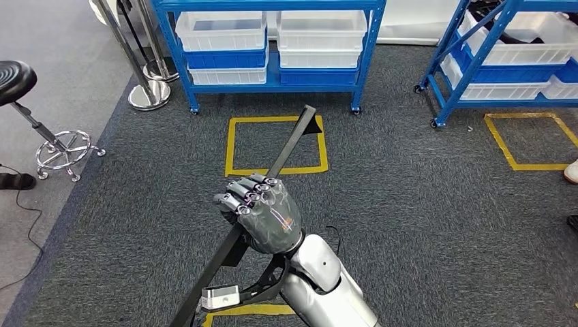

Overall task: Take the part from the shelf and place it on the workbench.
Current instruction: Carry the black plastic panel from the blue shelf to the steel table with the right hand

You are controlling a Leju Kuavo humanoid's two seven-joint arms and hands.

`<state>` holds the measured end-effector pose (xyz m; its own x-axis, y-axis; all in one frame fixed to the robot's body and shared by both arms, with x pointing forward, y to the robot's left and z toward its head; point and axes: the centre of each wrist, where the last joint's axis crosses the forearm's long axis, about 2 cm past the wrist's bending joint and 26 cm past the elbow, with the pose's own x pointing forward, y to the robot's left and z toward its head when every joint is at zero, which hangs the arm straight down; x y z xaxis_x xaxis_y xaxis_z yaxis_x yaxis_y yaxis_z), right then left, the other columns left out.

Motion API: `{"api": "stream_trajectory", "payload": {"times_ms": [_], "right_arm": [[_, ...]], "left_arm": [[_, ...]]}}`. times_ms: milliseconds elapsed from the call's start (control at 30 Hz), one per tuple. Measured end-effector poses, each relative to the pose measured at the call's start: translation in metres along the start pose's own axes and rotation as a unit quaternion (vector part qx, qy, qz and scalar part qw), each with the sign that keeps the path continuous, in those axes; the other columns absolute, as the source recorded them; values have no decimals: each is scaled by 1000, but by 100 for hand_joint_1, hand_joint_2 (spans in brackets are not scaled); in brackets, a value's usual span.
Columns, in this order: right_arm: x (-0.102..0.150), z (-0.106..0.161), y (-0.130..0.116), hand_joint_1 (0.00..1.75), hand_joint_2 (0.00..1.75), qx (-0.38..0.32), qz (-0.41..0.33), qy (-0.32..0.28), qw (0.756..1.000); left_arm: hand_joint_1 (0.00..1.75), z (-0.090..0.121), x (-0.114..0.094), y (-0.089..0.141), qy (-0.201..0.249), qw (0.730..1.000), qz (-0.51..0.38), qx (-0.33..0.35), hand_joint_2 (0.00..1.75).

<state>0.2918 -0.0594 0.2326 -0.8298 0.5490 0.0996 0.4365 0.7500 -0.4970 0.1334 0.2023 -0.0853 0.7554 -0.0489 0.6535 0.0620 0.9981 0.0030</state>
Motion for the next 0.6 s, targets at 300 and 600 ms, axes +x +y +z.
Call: {"api": "stream_trajectory", "payload": {"times_ms": [300,600], "right_arm": [[-3,6,0,175,175,0,-9,24,1000],[-3,6,1,175,175,0,-22,29,999]], "left_arm": [[0,2,-3,-2,-5,1000,4,0,175],[0,2,-5,-2,-11,1000,12,-5,175]]}}
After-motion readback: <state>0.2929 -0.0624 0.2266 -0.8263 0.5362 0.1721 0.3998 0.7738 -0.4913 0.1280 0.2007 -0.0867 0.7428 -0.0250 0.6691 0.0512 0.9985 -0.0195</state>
